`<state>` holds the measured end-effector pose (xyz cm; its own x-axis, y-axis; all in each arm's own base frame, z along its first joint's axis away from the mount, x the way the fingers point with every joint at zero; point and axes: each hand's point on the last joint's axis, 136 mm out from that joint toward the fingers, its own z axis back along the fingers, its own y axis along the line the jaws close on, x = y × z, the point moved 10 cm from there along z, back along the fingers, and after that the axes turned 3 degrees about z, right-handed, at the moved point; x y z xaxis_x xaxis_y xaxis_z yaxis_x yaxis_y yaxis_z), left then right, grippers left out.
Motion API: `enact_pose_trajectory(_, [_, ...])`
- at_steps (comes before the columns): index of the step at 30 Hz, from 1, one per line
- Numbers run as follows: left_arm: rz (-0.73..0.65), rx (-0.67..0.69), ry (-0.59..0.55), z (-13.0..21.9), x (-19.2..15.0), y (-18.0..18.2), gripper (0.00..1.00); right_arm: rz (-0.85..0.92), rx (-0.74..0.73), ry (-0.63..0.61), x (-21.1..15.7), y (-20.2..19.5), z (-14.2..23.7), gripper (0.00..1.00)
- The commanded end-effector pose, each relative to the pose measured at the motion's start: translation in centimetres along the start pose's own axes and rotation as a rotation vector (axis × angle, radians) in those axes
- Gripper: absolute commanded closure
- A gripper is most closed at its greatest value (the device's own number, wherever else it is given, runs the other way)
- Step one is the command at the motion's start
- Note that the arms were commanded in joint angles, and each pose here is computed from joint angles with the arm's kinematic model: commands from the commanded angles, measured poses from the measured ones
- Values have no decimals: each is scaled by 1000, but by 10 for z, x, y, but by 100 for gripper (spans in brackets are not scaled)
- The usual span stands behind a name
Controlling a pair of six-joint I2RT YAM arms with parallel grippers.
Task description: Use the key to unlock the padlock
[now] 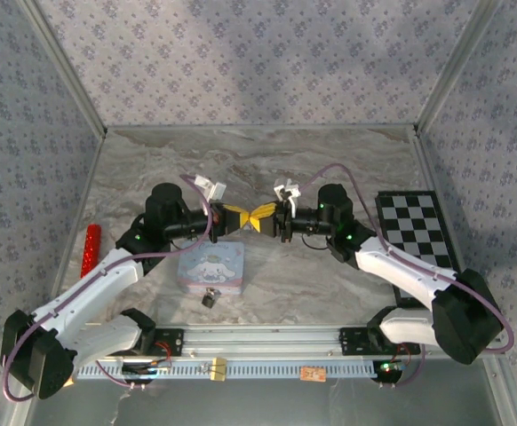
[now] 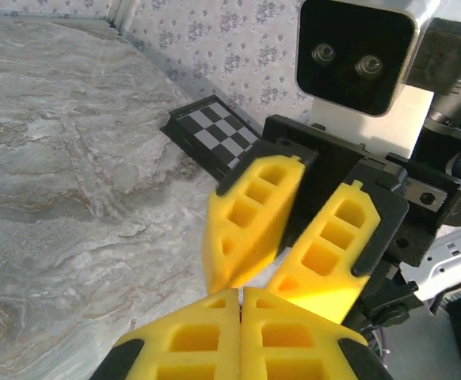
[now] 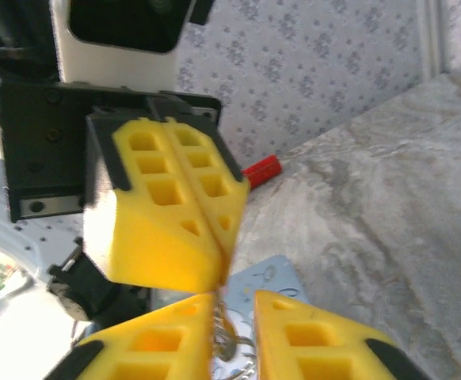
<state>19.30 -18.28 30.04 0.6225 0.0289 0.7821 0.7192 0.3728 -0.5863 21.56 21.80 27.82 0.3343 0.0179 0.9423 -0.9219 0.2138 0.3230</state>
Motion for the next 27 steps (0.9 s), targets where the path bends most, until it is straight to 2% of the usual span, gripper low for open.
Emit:
enact_pose_trajectory(1, [-16,78,-81,4,19,-6,100,-32,-105,-48,7,-13,17,63])
enact_pose_trajectory(2, [-1,111,-95,4,20,-2,100,-41,-137,-72,7,-17,23,59])
enact_pose_trajectory(8, [108,220,-177,0,27,14,100,-67,-185,-186,2,-25,33,56])
enact_pose_trajectory(12, [283,456,-158,-1,37,27,100,-7,-192,-281,-6,-19,31,53])
enact_pose_trajectory(15, [371,582,-101,0,42,30,100,-44,-198,-286,-8,-20,26,52])
enact_pose_trajectory(19, [371,604,-62,-6,46,27,100,-196,-240,-344,-16,-31,23,52])
enact_pose_trajectory(27, [390,664,-39,-15,51,19,100,-468,-184,-398,-26,-41,2,54])
